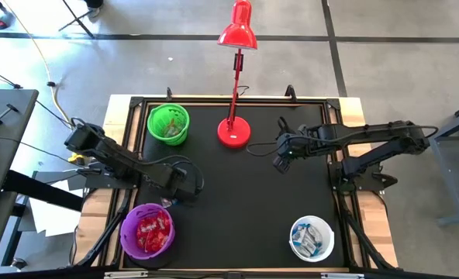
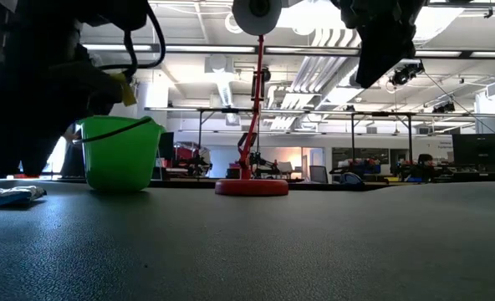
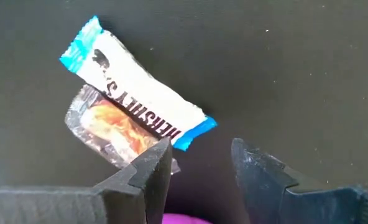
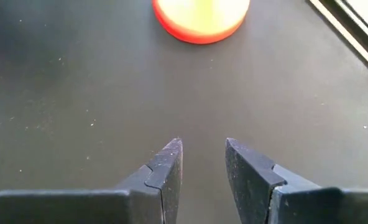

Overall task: Sort candy
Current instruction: Put the white chocolate into the white bucket

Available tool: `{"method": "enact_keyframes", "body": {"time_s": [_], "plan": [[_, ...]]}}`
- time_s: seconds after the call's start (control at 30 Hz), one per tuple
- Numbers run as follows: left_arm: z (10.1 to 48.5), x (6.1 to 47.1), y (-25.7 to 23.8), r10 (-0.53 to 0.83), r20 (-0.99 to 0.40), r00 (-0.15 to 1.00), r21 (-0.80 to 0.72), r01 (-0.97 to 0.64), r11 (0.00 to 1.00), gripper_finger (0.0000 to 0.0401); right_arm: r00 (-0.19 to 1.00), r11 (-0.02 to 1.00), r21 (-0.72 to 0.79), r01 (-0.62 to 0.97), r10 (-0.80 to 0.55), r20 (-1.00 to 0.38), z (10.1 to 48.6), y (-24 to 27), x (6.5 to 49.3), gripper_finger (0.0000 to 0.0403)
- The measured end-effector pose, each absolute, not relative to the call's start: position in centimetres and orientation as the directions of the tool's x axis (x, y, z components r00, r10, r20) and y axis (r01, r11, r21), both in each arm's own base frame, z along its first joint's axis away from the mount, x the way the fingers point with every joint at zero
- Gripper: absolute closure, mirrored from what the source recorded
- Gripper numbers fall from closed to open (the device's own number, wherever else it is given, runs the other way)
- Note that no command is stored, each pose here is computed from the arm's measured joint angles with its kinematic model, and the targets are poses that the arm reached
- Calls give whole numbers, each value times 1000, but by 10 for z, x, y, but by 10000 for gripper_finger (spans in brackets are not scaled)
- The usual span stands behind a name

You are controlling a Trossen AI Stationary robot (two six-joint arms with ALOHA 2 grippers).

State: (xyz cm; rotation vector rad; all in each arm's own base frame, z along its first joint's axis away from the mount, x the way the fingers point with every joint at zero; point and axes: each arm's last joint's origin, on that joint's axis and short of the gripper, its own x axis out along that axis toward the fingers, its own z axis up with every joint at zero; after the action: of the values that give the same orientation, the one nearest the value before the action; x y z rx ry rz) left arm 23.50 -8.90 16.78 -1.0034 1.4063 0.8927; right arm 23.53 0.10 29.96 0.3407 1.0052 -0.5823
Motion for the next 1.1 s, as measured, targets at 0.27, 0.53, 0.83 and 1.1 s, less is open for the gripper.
{"method": "enact_keyframes", "body": {"time_s": [0.27, 0.53, 0.83, 1.1], "plan": [[158, 238, -90, -60, -998, -36, 13, -940, 342, 247, 406, 802, 14, 597, -288, -867, 299, 1, 236, 287], [156, 235, -87, 10, -998, -58, 59, -964, 259, 247, 407, 802, 14, 597, -288, -867, 299, 1, 236, 287], [139, 220, -83, -17, -993, -121, 116, -979, 167, 247, 409, 802, 20, 598, -283, -868, 300, 2, 236, 287], [137, 223, -83, 12, -997, -71, 72, -982, 172, 255, 416, 799, 29, 600, -281, -865, 300, 2, 236, 287]]}}
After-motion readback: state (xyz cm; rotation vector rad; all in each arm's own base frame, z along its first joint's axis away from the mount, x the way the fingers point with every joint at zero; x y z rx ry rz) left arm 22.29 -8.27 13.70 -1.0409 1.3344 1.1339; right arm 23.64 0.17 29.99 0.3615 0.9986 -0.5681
